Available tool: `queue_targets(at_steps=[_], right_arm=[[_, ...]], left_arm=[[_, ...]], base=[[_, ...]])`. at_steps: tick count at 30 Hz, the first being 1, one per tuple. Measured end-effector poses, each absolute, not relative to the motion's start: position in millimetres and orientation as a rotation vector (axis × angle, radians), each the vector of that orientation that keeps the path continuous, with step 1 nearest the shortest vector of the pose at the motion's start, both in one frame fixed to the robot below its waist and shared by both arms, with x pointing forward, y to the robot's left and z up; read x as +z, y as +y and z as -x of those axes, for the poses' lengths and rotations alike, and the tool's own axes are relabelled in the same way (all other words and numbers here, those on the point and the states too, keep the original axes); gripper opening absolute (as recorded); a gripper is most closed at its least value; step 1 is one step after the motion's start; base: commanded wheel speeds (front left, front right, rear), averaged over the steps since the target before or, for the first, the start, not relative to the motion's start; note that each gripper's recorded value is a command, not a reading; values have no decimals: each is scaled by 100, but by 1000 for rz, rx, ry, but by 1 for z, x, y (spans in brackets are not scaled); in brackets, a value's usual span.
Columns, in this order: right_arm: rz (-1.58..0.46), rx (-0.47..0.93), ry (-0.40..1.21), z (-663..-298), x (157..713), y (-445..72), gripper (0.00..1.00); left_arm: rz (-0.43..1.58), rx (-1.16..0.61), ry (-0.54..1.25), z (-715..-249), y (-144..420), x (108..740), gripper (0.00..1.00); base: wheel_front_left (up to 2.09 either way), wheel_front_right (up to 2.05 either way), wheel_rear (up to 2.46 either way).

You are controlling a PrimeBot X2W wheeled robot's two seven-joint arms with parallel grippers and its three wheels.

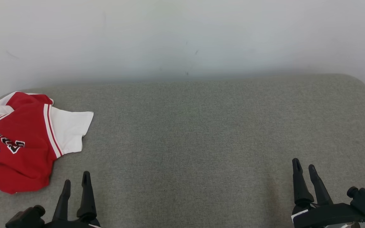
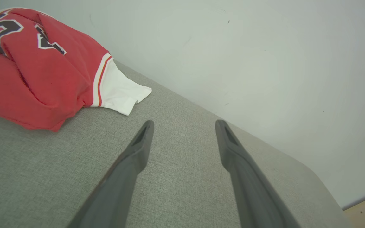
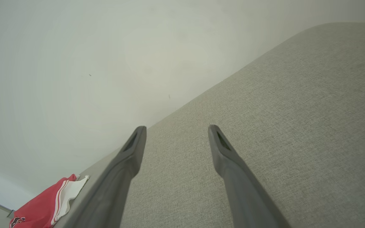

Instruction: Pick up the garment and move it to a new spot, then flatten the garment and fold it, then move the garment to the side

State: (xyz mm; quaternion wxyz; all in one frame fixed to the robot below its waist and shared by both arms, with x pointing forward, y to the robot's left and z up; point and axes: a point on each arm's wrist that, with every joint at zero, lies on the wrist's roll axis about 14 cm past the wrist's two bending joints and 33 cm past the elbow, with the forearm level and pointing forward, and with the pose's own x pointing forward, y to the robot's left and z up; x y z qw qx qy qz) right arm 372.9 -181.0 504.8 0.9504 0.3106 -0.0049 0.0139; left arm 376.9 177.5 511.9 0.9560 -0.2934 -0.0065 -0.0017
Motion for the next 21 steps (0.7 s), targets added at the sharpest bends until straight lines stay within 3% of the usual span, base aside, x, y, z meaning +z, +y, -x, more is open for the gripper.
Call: queue_targets(at_steps=[21], right_arm=[[-406,71,-60,-371,515,-172,100]], left_arm=[[364,-32,-85,-375,172,527,100]], base=[[0,0,0]])
